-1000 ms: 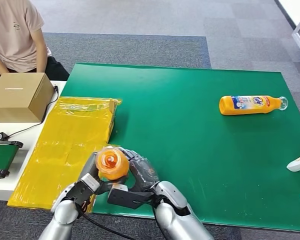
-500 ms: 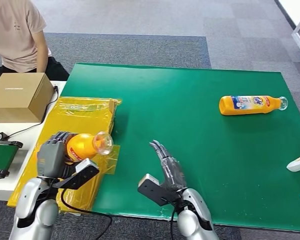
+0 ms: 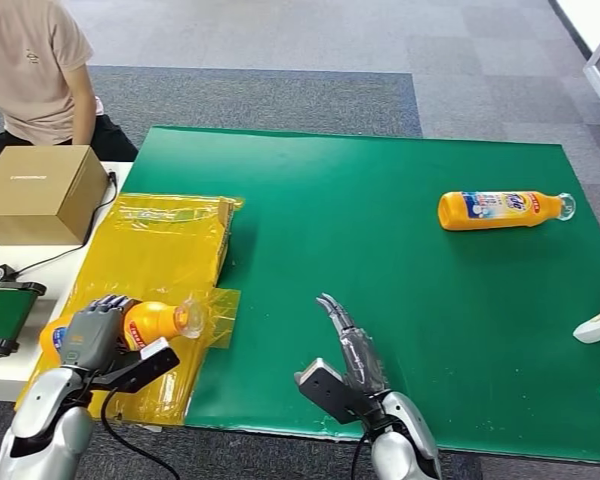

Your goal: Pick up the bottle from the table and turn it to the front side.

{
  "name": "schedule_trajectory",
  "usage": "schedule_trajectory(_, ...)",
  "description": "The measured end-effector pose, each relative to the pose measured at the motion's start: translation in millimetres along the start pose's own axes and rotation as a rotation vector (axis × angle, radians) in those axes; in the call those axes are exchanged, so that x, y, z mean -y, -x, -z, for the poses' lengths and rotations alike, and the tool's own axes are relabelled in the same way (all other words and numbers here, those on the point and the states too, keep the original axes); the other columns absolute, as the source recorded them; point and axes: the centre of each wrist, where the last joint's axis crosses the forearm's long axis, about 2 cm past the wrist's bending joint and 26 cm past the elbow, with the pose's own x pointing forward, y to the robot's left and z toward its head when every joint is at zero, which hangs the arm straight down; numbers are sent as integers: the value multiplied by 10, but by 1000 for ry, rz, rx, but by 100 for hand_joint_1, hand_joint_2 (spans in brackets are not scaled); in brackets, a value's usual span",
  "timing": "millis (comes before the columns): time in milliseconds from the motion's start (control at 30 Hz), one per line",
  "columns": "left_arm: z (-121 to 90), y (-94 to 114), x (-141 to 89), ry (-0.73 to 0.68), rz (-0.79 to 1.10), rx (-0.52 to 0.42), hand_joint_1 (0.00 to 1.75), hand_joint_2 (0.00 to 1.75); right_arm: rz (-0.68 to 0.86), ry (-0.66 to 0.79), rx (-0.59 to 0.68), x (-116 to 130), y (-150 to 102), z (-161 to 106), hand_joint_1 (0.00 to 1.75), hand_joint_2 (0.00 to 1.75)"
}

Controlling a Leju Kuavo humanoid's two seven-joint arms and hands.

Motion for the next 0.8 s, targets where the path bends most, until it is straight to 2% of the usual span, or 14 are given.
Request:
schedule_trajectory(33,30,23,5,2,7,6,174,175,4,-4,0,-7,4,-2,0,175)
schedule_trajectory(67,61,43,11,4,13,12,148,175,7,-7,0,-15,8,-3,0,175)
schedule_trajectory(167,135,83,37,18,24,34,26,175,17,-17,1,-38,20,-7,0,175)
schedule_trajectory(200,158,87,50,26,21,46,8,175,21,-21,2,-46,24,-8,0,175)
schedule_trajectory(300,198,86,110,53,10,80,0,175,30,-35,7,-76,32,-8,0,175)
schedule_trajectory(433,197,32,193,67,7,103,0,0,39,-41,1,-98,44,-12,0,175)
schedule_trajectory(500,182,12,218,64,-15,108,0,0,42,-41,-3,-103,48,-14,0,175)
schedule_trajectory(633,106,-25,229,34,-100,122,0,175,50,-34,-14,-101,52,-17,0,175)
schedule_trajectory(800,-35,-70,143,-42,-187,123,0,175,57,-12,-35,-72,58,-25,0,175)
